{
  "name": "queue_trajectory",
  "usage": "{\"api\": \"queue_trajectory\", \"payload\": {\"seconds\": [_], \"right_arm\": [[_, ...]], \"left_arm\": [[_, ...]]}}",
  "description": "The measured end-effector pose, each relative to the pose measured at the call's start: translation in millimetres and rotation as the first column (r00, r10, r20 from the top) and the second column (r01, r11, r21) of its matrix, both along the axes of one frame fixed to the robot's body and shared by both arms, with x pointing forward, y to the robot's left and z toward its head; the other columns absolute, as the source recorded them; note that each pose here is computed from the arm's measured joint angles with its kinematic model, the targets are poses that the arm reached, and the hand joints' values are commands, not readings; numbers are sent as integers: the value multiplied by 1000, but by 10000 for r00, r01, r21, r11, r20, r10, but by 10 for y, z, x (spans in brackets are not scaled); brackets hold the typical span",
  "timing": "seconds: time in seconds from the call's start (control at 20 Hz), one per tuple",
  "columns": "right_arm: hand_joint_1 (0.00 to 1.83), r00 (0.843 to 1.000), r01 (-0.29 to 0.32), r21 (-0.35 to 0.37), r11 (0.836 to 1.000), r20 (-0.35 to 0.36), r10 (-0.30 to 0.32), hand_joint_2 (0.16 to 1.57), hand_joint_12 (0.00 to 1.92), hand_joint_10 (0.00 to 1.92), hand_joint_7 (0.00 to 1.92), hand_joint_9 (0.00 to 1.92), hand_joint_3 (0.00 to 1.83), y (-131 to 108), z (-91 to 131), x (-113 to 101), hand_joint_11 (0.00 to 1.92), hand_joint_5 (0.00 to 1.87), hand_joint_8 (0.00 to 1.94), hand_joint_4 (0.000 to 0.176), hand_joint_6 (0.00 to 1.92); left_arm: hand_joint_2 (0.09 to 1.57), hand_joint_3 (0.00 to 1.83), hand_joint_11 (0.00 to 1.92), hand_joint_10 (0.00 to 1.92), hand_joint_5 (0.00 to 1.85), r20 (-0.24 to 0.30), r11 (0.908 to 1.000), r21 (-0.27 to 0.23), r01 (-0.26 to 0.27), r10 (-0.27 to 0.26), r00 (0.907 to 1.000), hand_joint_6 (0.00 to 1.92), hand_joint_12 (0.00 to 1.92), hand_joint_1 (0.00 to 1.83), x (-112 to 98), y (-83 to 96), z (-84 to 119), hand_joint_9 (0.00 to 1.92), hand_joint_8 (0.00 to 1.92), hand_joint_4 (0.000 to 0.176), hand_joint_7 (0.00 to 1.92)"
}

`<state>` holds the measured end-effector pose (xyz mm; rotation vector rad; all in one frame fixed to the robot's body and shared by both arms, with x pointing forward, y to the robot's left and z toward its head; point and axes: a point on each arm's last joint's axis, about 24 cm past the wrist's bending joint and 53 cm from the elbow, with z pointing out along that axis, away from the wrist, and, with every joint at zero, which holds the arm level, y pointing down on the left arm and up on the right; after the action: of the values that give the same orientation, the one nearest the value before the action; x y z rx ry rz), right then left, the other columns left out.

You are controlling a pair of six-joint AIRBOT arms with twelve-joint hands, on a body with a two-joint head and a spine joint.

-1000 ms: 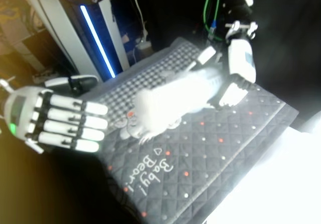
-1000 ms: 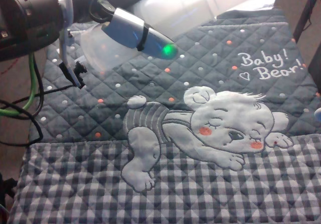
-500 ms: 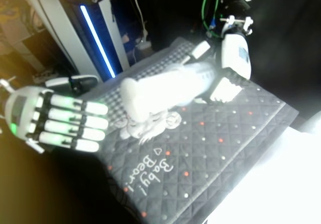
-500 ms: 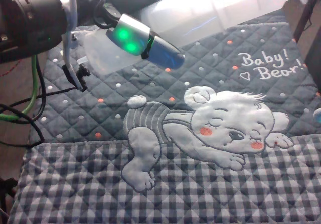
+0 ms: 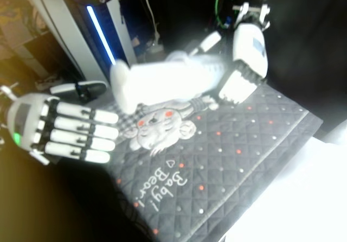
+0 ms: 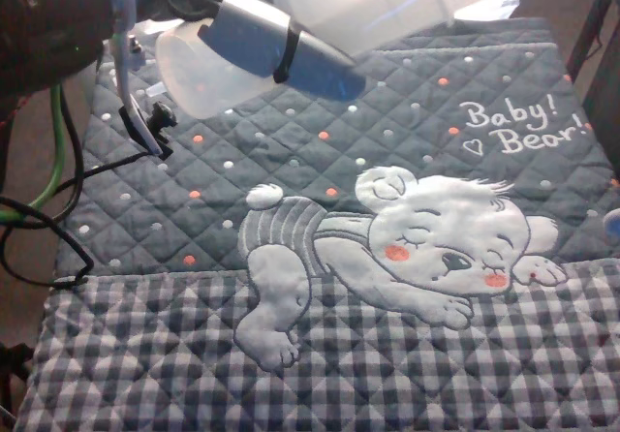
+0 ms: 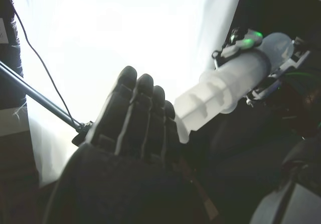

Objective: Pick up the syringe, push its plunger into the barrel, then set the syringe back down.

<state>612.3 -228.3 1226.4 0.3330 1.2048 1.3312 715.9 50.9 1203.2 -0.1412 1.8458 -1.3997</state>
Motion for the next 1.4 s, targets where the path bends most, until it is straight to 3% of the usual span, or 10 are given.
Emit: {"api": "queue_trajectory", "payload": {"seconds": [0.4, 0.75, 0.8, 0.9, 0.95, 1.0, 1.05, 1.1, 1.25, 1.4], "right_arm": [[712, 10000, 20, 4, 10000, -18, -20, 677, 1, 1, 330, 377, 4, 1, -47, 32, 288, 194, 3, 0, 0], [542, 9998, -32, -657, 9978, -214, 18, 708, 0, 0, 268, 259, 2, -11, -67, 127, 210, 65, 0, 0, 0], [537, 9999, -12, -737, 9973, -107, 4, 695, 0, 0, 222, 226, 0, -26, -22, 145, 178, 14, 0, 28, 0], [547, 9999, 124, -754, 9971, 123, -115, 689, 0, 1, 207, 218, 0, -76, 79, 190, 167, 9, 0, 37, 1], [540, 9997, 179, -721, 9972, 164, -167, 688, 0, 0, 193, 203, 0, -85, 113, 218, 158, 1, 0, 49, 0], [527, 9997, 187, -730, 9972, 149, -177, 690, 9, 2, 193, 204, 0, -84, 114, 228, 177, 1, 1, 38, 0], [544, 9999, 88, -842, 9964, 132, -77, 688, 5, 0, 189, 199, 0, -52, 109, 235, 169, 1, 0, 43, 0], [557, 9999, 23, -873, 9962, 129, -12, 684, 5, 0, 190, 195, 0, -30, 108, 233, 168, 6, 0, 50, 2], [577, 9999, -18, -837, 9965, 141, 30, 681, 4, 2, 189, 191, 0, -7, 111, 237, 166, 6, 4, 53, 2], [548, 9999, -55, -739, 9973, 142, 65, 684, 12, 12, 219, 220, 0, 26, 106, 254, 186, 16, 13, 38, 5]], "left_arm": [[1110, 1, 1522, 1921, 1242, 135, 9990, 169, -413, 411, 9991, 1921, 1921, 1472, 49, 83, 118, 1463, 1921, 0, 1368], [1137, 17, 1500, 1921, 1193, 581, 9904, 1177, -719, 654, 9962, 1921, 1921, 1497, 110, 171, 46, 1427, 1921, 0, 1335], [1139, 21, 1450, 1921, 1161, 733, 9884, 1328, -744, 650, 9952, 1921, 1921, 1475, 120, 176, 65, 1367, 1921, 0, 1281], [1128, 17, 1463, 1921, 1175, 1545, 9740, 2158, -684, 351, 9874, 1921, 1921, 1486, 120, 174, 106, 1382, 1921, 0, 1293], [1126, 17, 1488, 1921, 1178, 2125, 9590, 2763, -625, 25, 9772, 1921, 1921, 1496, 111, 152, 130, 1403, 1921, 0, 1305], [1131, 20, 1499, 1921, 1185, 2420, 9478, 3135, -582, -205, 9701, 1921, 1921, 1481, 99, 139, 121, 1414, 1921, 0, 1326], [1123, 18, 1496, 1921, 1179, 2971, 9228, 3818, -524, -689, 9524, 1921, 1921, 1489, 78, 78, 116, 1415, 1921, 0, 1332], [1115, 14, 1483, 1921, 1177, 3113, 9149, 4007, -492, -854, 9465, 1921, 1921, 1493, 63, 41, 112, 1411, 1921, 0, 1338], [1118, 13, 1396, 1921, 1129, 3268, 9082, 4172, -327, -1163, 9379, 1921, 1921, 1495, 17, -65, 117, 1301, 1921, 0, 1214], [1114, 9, 1428, 1921, 1129, 3161, 9181, 3955, -260, -1095, 9424, 1921, 1921, 1492, 13, -82, 140, 1342, 1921, 0, 1254]]}}
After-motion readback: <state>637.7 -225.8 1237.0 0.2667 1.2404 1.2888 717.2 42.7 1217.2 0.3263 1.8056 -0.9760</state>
